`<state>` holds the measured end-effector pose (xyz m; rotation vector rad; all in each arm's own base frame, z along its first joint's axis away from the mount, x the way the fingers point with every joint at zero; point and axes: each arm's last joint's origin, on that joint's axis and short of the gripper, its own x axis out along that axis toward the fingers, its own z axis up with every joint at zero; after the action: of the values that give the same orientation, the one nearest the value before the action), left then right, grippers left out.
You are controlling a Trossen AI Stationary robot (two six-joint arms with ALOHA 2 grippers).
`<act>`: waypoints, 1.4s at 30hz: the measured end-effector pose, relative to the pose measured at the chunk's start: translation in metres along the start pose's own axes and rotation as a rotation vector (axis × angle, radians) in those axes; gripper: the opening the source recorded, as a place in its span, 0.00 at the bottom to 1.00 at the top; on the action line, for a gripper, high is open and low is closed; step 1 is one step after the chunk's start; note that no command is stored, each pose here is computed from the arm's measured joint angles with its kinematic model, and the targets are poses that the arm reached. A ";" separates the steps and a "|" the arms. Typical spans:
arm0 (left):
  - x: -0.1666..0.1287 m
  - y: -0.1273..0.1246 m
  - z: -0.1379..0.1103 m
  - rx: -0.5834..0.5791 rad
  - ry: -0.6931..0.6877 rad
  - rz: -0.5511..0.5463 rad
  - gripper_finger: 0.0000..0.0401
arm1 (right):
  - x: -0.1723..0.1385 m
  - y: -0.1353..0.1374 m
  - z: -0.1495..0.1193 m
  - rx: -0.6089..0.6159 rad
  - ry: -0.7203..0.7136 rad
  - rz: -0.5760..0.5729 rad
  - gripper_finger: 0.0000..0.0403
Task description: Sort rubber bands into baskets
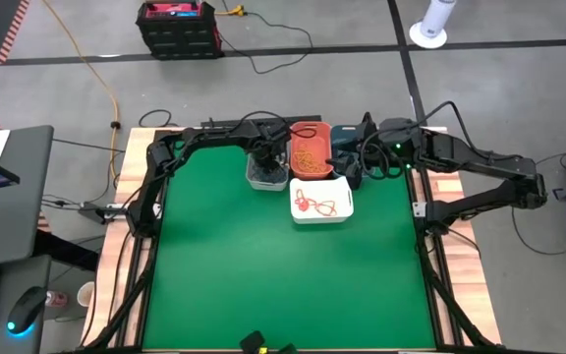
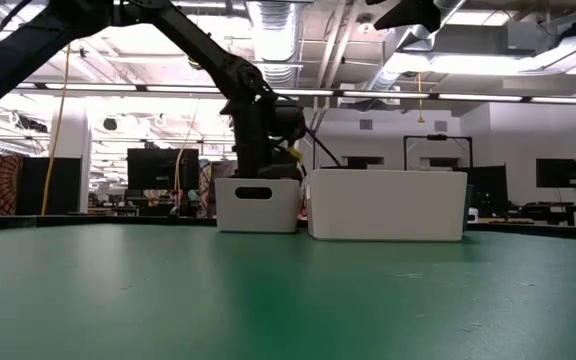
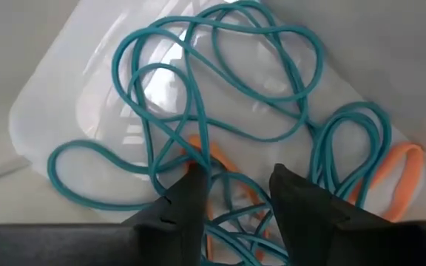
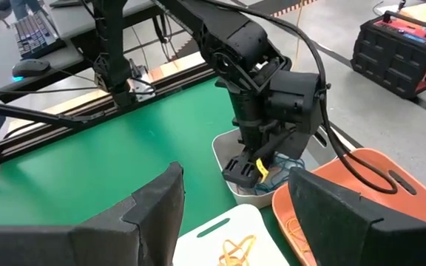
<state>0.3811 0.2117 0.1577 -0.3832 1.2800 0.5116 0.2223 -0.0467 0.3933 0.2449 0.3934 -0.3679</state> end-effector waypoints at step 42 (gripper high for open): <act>-0.079 0.046 0.047 0.118 -0.133 0.059 0.02 | 0.000 -0.003 0.000 -0.024 0.002 -0.014 0.67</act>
<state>0.3767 0.2636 0.2465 -0.2099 1.1885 0.5002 0.2214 -0.0498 0.3930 0.2193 0.4010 -0.3760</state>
